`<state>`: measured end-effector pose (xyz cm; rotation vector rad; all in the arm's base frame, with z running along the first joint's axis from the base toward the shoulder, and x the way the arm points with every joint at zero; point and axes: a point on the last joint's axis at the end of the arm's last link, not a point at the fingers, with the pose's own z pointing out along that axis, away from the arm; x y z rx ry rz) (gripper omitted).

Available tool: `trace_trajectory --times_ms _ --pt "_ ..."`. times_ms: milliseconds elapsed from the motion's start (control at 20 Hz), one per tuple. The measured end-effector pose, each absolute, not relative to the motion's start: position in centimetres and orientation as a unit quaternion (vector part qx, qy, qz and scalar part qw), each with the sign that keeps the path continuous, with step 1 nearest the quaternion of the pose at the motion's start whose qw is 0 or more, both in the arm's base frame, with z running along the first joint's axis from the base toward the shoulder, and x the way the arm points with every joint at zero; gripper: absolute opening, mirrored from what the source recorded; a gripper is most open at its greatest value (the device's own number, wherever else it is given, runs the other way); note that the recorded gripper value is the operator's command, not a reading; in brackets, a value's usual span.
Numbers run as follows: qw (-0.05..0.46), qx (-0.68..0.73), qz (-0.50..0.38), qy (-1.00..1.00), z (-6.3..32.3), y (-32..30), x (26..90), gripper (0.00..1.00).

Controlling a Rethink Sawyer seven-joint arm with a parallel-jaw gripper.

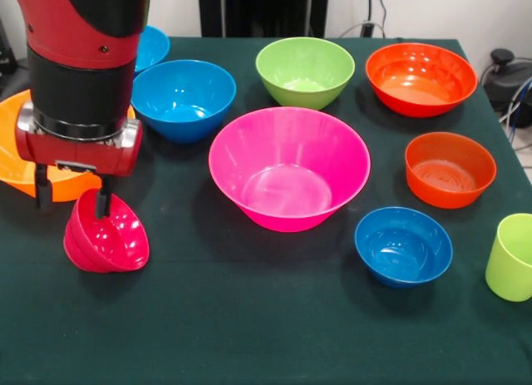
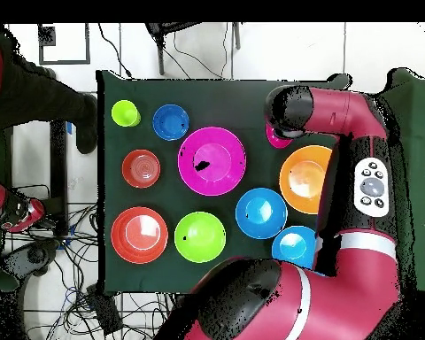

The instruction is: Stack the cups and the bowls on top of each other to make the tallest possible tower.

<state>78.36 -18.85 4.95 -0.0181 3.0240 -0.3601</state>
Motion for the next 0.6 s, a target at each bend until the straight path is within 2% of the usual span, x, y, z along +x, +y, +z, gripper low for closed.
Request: trace_trajectory --times_ms 600 --pt "0.048 -0.004 -0.126 0.991 5.07 -19.7 77.9 1.0"
